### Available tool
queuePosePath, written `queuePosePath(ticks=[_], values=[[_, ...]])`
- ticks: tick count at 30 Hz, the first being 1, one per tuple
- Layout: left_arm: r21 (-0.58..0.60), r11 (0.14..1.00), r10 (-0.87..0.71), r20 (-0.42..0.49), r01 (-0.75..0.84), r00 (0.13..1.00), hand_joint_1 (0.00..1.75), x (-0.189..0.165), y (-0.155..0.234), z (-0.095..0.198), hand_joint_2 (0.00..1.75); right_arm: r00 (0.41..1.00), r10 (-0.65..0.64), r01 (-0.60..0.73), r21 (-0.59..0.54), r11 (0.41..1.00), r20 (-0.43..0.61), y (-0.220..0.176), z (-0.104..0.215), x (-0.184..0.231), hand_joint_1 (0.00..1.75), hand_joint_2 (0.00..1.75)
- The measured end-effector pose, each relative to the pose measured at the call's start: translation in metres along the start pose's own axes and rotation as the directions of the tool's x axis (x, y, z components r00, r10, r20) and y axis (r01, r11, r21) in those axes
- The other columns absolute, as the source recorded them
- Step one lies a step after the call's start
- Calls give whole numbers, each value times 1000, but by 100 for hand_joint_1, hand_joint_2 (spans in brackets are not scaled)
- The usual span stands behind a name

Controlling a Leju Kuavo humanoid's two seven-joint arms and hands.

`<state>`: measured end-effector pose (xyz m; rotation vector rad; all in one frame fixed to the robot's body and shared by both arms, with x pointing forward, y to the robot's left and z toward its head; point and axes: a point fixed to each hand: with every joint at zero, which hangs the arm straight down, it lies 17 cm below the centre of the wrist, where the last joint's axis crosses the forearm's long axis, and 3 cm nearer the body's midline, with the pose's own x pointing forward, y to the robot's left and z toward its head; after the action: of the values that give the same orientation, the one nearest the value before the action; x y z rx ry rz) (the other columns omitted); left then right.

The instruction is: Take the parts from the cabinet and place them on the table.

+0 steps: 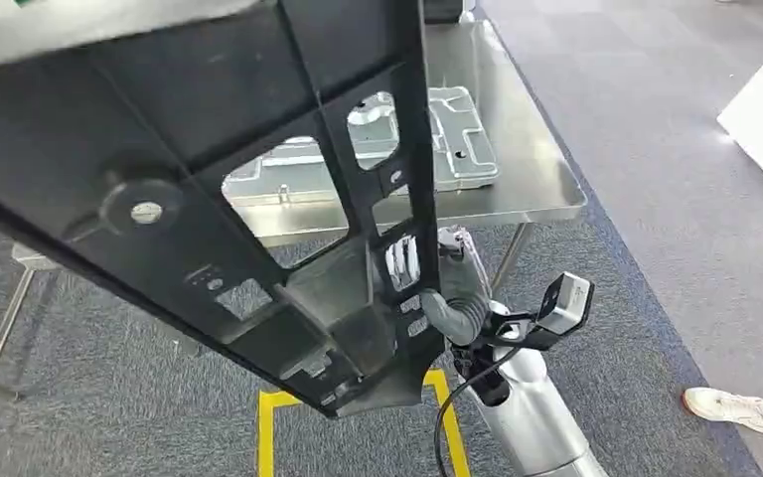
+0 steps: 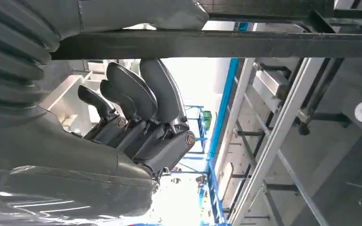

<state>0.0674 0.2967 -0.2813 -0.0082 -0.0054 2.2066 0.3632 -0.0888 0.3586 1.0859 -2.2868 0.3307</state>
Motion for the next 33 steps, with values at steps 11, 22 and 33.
queuePosePath(ticks=[11,22,33], values=[[-1,1000,0,-4,0,1000,0,-2,-1,0,175,1000,1,-1,-5,1000,-7,-1,3,-2,175,175],[-3,1000,0,1,0,1000,0,-1,-1,0,175,1000,7,-7,-7,1000,-6,-2,4,-2,175,175],[-4,1000,0,-6,0,1000,0,-3,-3,0,175,1000,14,-14,-2,1000,0,-3,2,0,175,175]])
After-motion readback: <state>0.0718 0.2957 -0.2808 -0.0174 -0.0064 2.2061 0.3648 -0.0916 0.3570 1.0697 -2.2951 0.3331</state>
